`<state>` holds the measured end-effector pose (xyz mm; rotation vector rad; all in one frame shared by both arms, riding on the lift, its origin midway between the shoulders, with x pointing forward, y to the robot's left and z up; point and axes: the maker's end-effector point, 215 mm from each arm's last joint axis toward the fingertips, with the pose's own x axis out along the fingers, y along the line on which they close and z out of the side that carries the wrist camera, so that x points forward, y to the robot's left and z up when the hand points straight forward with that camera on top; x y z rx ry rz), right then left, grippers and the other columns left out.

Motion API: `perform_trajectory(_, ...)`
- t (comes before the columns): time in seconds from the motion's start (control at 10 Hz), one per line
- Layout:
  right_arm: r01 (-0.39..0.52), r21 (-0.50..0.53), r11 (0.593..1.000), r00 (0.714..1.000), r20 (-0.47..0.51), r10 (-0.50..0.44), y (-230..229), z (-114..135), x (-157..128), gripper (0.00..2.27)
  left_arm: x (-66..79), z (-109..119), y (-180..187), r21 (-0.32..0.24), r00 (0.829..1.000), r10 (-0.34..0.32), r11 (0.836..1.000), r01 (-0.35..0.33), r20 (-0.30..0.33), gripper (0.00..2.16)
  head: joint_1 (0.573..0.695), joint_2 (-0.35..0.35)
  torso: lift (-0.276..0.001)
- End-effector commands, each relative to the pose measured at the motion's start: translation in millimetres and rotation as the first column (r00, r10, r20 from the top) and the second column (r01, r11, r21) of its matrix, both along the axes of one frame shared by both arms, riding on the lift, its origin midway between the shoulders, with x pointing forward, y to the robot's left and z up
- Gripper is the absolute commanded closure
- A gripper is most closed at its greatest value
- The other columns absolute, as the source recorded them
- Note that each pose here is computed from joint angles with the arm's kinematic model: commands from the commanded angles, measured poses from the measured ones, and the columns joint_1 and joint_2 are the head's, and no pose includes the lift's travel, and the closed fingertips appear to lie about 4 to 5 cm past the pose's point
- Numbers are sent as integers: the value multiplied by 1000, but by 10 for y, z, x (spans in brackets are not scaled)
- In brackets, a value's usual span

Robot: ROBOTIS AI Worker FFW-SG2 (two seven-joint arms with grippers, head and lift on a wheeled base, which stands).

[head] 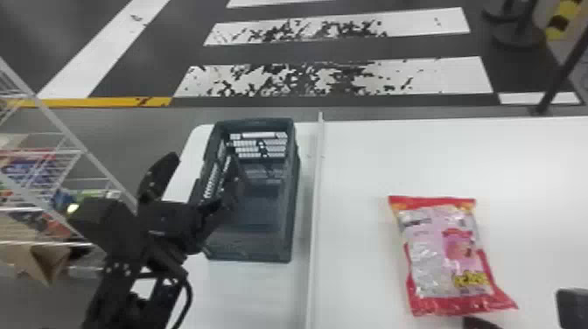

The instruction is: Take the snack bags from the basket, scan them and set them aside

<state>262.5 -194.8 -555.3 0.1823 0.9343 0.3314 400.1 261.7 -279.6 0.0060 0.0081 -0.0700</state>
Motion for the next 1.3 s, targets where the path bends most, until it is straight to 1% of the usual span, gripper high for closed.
perform_trajectory(0.0,39,-12,999,999,7,-39,-208,19,50,2253,8,6,-31,-4,1000,-3,1000,3,3,70,695,121,-75)
perform_trajectory(0.1,48,39,998,999,-6,-47,-183,94,-7,2256,15,15,-52,-5,1000,-9,1000,9,5,70,695,103,-75)
perform_trajectory(0.2,28,53,998,999,-29,-27,-78,172,-110,2256,28,15,-55,-4,1000,-10,1000,10,4,70,695,81,-75)
perform_trajectory(0.3,6,100,995,998,-67,0,72,274,-220,2253,25,10,-76,-8,1000,-13,1000,13,3,70,695,85,-75)
perform_trajectory(0.4,0,161,987,999,-44,7,163,464,-169,2253,22,2,-111,-5,1000,-18,1000,18,2,70,695,109,-75)
perform_trajectory(0.6,-32,213,977,999,40,24,321,777,102,2256,14,-13,-146,-5,1000,-22,1000,22,-1,70,695,135,-75)
perform_trajectory(0.7,-44,211,977,996,87,26,354,891,321,2256,10,-12,-180,-10,1000,-26,1000,26,-1,70,695,143,-75)
perform_trajectory(0.8,-49,196,979,988,154,19,339,997,579,2253,8,20,-228,-16,999,-33,999,33,2,70,695,143,-75)
perform_trajectory(0.9,-49,182,982,980,200,12,311,1034,808,2253,-16,15,-267,-3,999,-37,999,37,-3,70,695,133,-75)
perform_trajectory(1.0,-55,177,983,975,220,14,338,1009,958,2253,-36,18,-273,1,999,-38,999,38,-4,70,695,125,-75)
perform_trajectory(1.2,-76,170,983,971,236,34,460,859,1109,2253,-62,37,-299,1,999,-41,999,41,-4,70,695,114,-75)
